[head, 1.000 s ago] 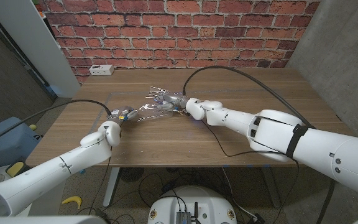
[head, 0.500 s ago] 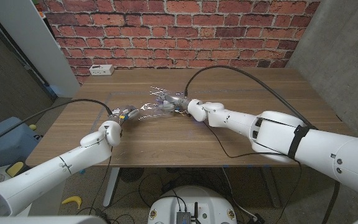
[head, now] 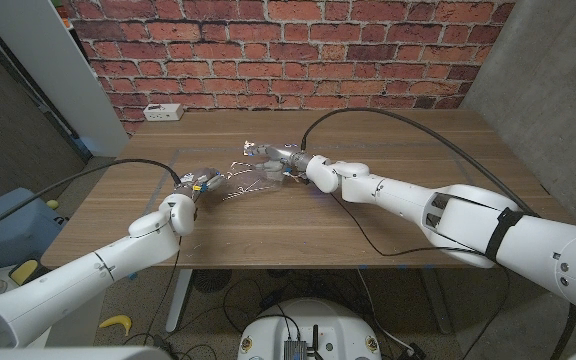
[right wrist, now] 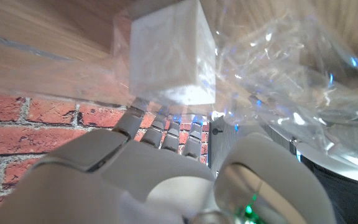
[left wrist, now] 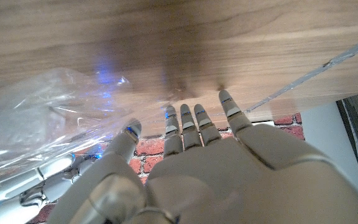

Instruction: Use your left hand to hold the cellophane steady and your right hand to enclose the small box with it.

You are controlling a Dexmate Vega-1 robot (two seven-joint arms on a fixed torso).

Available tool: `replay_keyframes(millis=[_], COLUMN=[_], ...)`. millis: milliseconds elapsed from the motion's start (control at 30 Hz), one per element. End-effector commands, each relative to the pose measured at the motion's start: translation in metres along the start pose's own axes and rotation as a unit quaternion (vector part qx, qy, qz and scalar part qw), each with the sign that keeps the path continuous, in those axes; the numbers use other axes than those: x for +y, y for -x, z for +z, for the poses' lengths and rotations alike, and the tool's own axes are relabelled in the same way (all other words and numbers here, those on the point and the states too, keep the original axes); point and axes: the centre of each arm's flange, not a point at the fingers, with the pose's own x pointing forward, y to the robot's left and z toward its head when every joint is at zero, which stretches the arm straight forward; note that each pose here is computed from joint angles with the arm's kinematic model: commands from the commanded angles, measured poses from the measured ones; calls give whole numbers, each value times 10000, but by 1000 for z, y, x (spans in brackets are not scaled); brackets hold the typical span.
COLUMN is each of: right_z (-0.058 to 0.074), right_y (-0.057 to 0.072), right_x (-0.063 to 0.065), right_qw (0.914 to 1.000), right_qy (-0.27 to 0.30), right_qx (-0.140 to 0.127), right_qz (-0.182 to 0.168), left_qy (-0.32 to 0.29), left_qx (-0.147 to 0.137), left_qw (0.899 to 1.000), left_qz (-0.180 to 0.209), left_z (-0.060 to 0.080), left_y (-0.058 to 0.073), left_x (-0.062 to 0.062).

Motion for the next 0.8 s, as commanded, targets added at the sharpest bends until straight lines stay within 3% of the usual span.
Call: replay_keyframes(millis=[33,267,433,600,667,733,800], right_z=[15,10,5,-1,-6,-8,-13], right_y=[12,17,20,24,28,29,33], right_x=[-29,-34,-38,-42,-44,-45,-48], right_qw=[9987,9944,9892,9846,9808,9791,9753], right_qy=[-272,-858,-1218,-1445,-1607,-1676,-1794], right_qx=[-371,-380,-359,-320,-284,-274,-240], right_qz=[-204,-481,-731,-934,-1068,-1121,-1265], left_qy=[-4,208,748,1330,1720,1839,2071], left_qx=[-8,-137,-441,-745,-899,-943,-1057], left_qw=[10000,9996,9928,9731,9556,9495,9347], left_qz=[30,166,824,1725,2216,2359,2688], left_z=[0,0,-4,-8,-10,-11,-12], left_y=[2,5,15,27,34,36,40], left_x=[1,5,7,10,12,12,13])
